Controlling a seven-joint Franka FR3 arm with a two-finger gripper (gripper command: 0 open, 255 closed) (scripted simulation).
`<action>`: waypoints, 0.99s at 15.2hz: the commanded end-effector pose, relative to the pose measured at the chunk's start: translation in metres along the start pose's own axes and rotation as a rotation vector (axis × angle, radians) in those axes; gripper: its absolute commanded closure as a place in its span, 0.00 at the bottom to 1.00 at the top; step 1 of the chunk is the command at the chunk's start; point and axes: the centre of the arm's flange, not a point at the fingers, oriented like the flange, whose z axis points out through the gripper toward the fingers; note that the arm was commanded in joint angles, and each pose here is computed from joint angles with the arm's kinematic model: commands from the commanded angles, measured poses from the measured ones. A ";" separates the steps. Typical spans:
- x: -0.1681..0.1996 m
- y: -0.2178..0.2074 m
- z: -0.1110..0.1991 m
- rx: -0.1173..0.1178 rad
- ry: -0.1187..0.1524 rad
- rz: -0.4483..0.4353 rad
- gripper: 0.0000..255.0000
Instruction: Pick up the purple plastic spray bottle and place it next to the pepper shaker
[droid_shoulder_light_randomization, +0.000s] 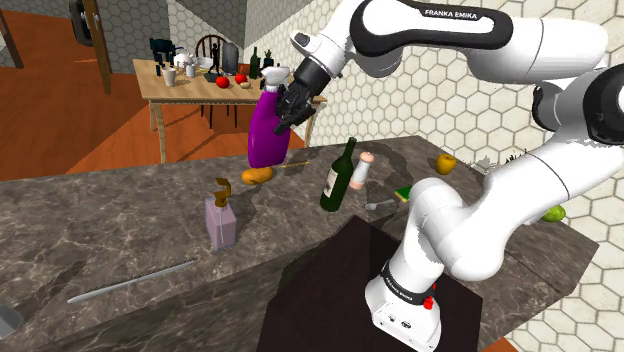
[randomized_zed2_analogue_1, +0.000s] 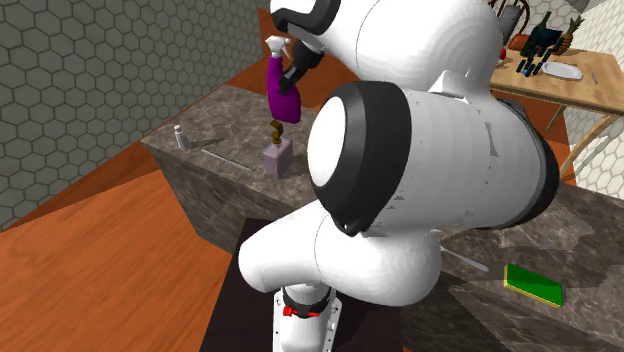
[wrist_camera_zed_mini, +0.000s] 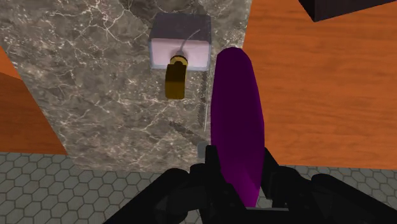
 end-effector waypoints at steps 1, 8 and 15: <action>0.024 0.002 0.013 -0.001 0.001 0.000 1.00; 0.103 0.009 0.061 -0.001 0.001 0.000 1.00; 0.181 0.017 0.109 -0.001 0.001 0.000 1.00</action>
